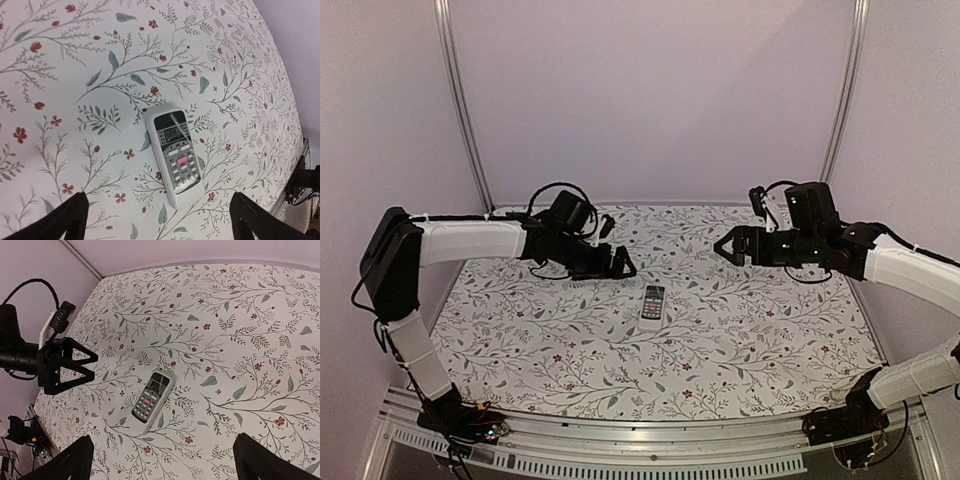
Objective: Load the batteries into the remote control
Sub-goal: Place the remote control at the center of the board, then reset both arms
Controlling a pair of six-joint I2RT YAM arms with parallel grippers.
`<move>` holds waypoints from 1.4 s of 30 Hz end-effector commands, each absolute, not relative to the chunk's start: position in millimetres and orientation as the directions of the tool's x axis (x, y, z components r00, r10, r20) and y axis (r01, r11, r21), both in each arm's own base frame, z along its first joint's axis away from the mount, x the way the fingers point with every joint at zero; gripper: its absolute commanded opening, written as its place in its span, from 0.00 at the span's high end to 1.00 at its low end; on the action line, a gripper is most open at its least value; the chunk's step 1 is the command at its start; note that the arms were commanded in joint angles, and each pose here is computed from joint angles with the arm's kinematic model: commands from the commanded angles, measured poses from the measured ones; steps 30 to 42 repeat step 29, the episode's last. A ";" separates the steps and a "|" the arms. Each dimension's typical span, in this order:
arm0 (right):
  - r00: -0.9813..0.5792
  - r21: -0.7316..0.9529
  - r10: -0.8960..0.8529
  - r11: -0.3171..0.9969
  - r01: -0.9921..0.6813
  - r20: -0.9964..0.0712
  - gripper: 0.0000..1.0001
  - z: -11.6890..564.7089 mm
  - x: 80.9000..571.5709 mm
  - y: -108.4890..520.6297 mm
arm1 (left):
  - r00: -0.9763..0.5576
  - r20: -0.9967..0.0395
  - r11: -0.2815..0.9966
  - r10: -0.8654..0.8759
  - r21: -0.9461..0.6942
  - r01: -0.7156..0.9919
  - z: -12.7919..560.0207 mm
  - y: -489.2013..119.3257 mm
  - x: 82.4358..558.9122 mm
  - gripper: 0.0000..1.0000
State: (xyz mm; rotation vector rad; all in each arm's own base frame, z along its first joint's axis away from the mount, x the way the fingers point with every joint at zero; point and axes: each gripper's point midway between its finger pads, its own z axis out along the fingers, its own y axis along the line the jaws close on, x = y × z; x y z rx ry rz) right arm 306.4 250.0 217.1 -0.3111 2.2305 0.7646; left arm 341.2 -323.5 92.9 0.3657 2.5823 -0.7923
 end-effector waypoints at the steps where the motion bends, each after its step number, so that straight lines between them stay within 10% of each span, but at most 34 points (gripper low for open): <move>1: -0.667 0.403 0.014 0.806 -0.434 -0.745 0.01 224.0 303.5 230.6 | -0.801 -0.587 0.855 0.116 -0.351 0.381 153.8 -280.1 358.5 0.01; 15: -0.679 0.433 0.119 0.845 -0.314 -0.724 0.01 154.7 294.2 174.6 | -0.729 -0.668 0.952 -0.147 -0.297 0.080 134.1 -163.1 324.9 0.00; 42: -0.716 0.504 0.175 0.819 -0.275 -0.675 0.01 109.5 286.5 176.8 | -0.725 -0.668 0.954 -0.171 -0.296 0.049 114.1 -155.5 319.9 0.00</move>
